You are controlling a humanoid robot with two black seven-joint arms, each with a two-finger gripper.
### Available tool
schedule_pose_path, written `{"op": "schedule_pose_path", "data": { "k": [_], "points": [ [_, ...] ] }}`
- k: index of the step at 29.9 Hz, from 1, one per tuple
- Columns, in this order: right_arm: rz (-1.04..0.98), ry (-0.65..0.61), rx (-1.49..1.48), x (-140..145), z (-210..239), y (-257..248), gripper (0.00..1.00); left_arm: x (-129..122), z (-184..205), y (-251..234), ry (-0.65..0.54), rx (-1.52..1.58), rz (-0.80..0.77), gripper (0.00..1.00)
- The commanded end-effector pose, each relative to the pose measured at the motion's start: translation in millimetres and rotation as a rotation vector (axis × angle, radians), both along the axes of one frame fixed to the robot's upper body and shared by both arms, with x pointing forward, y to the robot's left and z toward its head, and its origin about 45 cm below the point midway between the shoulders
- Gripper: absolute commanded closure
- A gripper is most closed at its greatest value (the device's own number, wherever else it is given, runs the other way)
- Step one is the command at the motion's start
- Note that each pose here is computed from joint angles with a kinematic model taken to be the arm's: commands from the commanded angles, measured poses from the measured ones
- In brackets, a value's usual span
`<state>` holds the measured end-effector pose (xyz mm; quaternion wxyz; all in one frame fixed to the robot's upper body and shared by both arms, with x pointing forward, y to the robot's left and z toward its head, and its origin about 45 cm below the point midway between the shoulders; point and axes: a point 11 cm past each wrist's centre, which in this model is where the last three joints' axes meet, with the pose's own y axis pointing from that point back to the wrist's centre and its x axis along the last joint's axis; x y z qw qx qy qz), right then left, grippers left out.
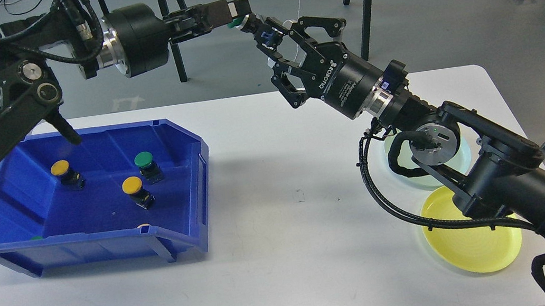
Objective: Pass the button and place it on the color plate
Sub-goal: 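Take the green button with the right gripper and carry it over the pale green plate, then lower the green button onto the pale green plate and open the right gripper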
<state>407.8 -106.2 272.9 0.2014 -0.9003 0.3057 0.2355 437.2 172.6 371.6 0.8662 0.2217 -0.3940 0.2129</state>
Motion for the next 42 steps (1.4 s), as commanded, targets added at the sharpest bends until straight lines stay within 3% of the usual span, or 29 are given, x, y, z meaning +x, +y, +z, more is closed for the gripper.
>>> {"op": "schedule_pose_path", "data": {
  "k": [1,3,5,6,9,11,15,19,23,30,37,42],
  "points": [
    [-0.009,0.006,-0.005,1,-1,0,0.86,0,1,0,-0.001,0.001,0.0,0.89],
    [-0.007,0.004,-0.004,1,0,0,0.87,-1,1,0,0.001,-0.001,-0.005,0.87],
    [-0.007,0.003,-0.004,1,0,0,0.88,-1,1,0,0.002,-0.001,-0.005,0.79],
    [-0.008,0.002,-0.003,1,1,0,0.88,0,2,0,-0.002,-0.002,-0.003,0.72],
    [-0.008,0.002,-0.004,1,0,-1,0.88,1,6,-1,-0.017,-0.02,0.001,0.33],
    [-0.01,0.001,-0.007,1,0,-4,0.88,3,16,0,-0.038,-0.055,0.014,0.22],
    [-0.033,-0.008,-0.031,4,0,-22,0.88,5,25,4,0.008,-0.189,0.037,0.11],
    [-0.069,-0.014,-0.073,7,-1,-46,0.87,13,31,16,0.123,-0.377,0.079,0.04],
    [-0.148,0.022,-0.191,7,-20,-103,0.87,27,33,40,0.251,-0.604,0.162,0.01],
    [-0.211,0.153,-0.504,-18,-65,-199,0.87,44,14,75,0.41,-0.882,0.289,0.01],
    [-0.164,0.265,-0.761,-41,-114,-231,0.87,53,-4,85,0.547,-1.098,0.316,0.0],
    [-0.228,0.314,-0.857,-41,-131,-258,0.86,60,-11,90,0.586,-1.208,0.339,0.0]
  ]
}}
